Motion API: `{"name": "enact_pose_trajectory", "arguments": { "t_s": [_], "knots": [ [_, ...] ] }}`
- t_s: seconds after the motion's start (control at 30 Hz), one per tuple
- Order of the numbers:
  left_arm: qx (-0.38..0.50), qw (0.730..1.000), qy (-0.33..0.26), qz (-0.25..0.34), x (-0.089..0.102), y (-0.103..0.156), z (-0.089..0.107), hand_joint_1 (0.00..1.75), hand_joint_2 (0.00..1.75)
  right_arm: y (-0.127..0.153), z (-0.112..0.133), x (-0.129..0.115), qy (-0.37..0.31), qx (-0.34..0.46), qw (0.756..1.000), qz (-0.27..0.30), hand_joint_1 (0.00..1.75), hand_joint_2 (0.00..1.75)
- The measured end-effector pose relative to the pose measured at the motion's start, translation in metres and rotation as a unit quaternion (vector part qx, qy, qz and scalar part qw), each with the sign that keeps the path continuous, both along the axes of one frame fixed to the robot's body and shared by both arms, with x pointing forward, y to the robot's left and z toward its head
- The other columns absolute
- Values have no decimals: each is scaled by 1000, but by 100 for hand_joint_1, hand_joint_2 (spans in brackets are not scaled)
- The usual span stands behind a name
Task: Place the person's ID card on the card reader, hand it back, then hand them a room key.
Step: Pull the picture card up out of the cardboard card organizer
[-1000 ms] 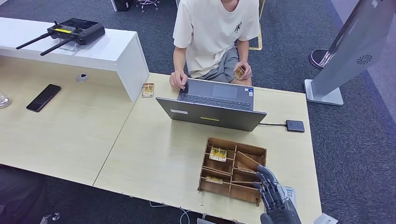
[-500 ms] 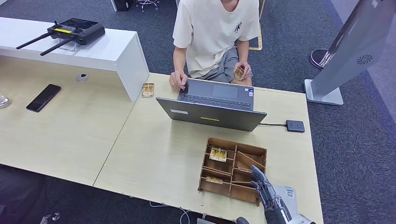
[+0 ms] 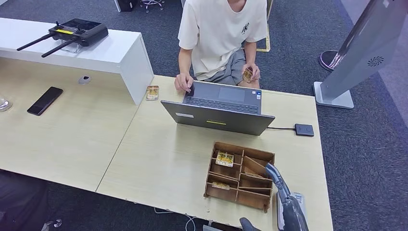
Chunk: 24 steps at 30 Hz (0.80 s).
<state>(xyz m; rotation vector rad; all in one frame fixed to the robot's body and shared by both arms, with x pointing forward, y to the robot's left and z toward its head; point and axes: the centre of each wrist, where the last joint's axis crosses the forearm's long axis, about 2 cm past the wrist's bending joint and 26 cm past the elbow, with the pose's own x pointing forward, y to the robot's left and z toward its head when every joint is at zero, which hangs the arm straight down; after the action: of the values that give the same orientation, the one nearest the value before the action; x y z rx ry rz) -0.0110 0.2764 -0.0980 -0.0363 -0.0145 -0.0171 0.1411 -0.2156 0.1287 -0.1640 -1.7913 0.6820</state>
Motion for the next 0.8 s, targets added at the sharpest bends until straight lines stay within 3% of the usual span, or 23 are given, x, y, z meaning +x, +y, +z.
{"name": "enact_pose_trajectory", "arguments": {
  "t_s": [0.1, 0.2, 0.27, 0.37, 0.4, 0.7, 0.8],
  "knots": [
    [4, 1000, -1, -2, 1, 1, 1, 0, 0, 0, 2, 1, -43, -46, 998, -19, 6, 175],
    [8, 1000, -4, -7, 2, 3, 2, 0, 0, 1, 4, 2, -95, -97, 990, -39, 71, 175],
    [11, 1000, -6, -12, 4, 4, 2, 0, 0, 1, 4, 2, -123, -126, 983, -48, 102, 175],
    [13, 1000, -8, -16, 5, 5, 2, 0, 0, 1, 3, 2, -135, -142, 979, -49, 165, 175],
    [14, 1000, -8, -18, 6, 5, 2, 0, 0, 1, 2, 2, -136, -145, 979, -49, 172, 175],
    [19, 999, -11, -25, 9, 5, 2, 0, 0, 3, -1, 4, -161, -184, 968, -53, 175, 175],
    [19, 999, -11, -28, 10, 5, 2, 0, 0, 5, -4, 7, -168, -202, 964, -41, 149, 175]
  ]
}}
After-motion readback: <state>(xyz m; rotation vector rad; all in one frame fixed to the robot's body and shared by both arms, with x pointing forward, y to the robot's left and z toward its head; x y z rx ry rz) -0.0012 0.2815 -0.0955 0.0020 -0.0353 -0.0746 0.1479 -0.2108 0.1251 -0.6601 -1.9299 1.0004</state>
